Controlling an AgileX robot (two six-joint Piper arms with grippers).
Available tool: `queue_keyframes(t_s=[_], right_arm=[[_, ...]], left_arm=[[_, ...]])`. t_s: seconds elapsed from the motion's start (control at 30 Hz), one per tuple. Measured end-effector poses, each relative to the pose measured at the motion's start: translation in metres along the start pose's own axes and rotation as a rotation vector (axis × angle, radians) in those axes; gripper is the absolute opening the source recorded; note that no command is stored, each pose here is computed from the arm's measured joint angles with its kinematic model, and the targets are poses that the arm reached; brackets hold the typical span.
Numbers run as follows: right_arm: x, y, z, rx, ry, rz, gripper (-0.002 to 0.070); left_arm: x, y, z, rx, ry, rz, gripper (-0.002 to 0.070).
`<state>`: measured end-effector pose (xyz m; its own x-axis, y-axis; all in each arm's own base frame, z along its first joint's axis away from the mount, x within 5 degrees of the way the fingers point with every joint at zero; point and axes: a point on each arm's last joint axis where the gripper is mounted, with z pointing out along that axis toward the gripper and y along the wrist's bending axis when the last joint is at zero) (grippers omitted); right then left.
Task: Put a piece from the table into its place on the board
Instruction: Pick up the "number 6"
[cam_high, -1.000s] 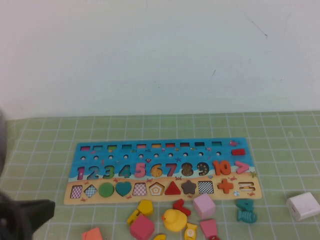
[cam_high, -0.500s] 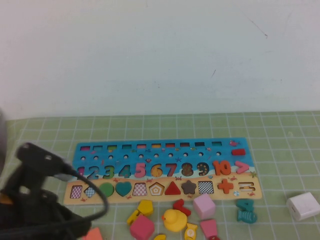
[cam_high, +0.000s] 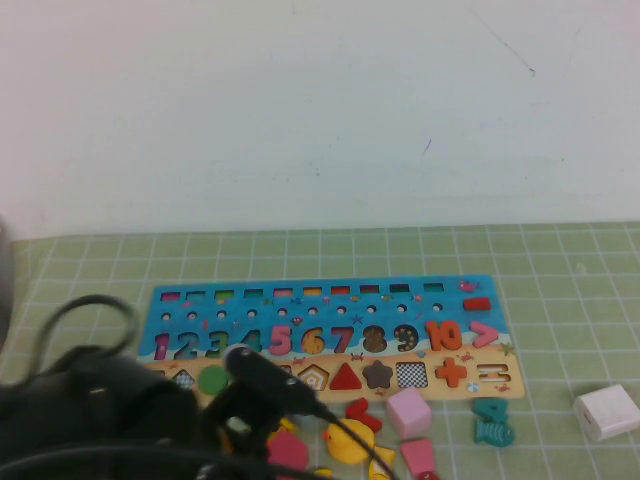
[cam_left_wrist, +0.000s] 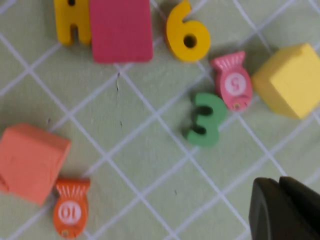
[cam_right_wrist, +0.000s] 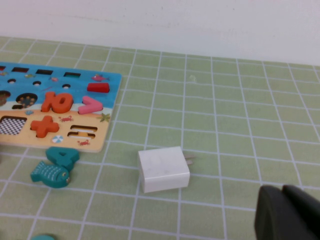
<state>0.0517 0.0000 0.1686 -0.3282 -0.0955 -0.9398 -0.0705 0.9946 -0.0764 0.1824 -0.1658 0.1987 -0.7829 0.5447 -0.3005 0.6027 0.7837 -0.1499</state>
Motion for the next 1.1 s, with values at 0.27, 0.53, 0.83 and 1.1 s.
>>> queue_keyframes(t_s=[0.27, 0.53, 0.83, 1.1], right_arm=[[0.0, 0.0, 0.0, 0.0, 0.0, 0.0, -0.0001], [0.0, 0.0, 0.0, 0.0, 0.0, 0.0, -0.0001], [0.0, 0.0, 0.0, 0.0, 0.0, 0.0, -0.0001], [0.0, 0.0, 0.0, 0.0, 0.0, 0.0, -0.0001]], left_arm=[[-0.05, -0.009, 0.028, -0.041, 0.024, -0.001, -0.0001], [-0.077, -0.007, 0.062, -0.063, 0.09, -0.005, 0.0006], [-0.083, -0.005, 0.085, -0.077, 0.2, -0.032, 0.0322], [-0.081, 0.0, 0.097, -0.116, 0.223, -0.07, 0.0451]])
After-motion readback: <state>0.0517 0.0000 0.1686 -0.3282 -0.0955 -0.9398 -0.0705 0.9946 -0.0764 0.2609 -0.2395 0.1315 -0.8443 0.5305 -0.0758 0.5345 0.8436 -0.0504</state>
